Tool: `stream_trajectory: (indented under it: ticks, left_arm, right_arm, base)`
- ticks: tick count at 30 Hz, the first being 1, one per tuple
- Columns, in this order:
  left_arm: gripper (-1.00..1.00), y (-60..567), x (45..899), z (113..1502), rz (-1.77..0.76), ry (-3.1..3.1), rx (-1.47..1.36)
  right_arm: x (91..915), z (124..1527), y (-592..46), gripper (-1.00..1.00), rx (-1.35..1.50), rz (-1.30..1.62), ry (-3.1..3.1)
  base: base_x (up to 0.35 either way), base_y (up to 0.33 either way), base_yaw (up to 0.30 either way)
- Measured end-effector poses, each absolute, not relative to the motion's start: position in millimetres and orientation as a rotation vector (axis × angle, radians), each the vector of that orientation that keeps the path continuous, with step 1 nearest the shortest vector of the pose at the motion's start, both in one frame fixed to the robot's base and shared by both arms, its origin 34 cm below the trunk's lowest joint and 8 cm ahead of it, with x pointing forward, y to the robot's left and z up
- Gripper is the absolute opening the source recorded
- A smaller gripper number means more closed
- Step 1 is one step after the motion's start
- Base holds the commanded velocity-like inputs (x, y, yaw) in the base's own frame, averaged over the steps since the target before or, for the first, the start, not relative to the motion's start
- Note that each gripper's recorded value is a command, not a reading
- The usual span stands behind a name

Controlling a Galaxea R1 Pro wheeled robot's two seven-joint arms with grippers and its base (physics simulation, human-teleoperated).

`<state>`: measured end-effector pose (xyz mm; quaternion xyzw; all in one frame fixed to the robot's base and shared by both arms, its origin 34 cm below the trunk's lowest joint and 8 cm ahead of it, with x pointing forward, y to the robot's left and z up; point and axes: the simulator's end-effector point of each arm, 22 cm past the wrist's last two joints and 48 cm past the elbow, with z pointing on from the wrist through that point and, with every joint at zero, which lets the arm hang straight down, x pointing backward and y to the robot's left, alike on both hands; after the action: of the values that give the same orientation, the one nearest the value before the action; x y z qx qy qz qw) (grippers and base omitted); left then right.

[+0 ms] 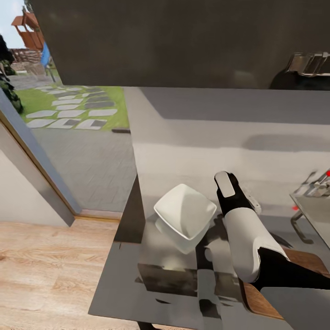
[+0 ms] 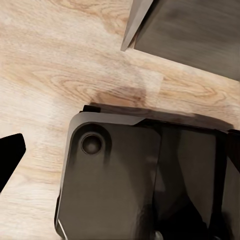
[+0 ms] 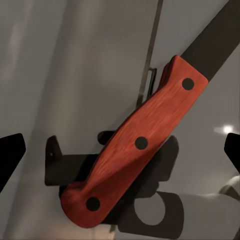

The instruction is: In the kitchen, take the Vidalia onion out of the sink, dice it on the chopping board with the paring knife, put the diced onion into the bowl on the countertop, then place both the paring knife and the chopping board into the sink.

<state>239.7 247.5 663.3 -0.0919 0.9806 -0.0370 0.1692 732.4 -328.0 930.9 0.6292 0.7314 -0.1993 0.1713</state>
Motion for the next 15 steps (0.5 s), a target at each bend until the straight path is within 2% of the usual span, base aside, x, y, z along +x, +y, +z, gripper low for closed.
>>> stream_trajectory:
  ticks: [15]
  left_arm:
    - [1.00,247.2,233.9,661.2,-0.104,2.803,-0.264]
  right_arm:
    - [731.3,926.1,-328.7,1.00,1.785,-0.584,2.081]
  base:
    - [0.000,0.000,0.000]
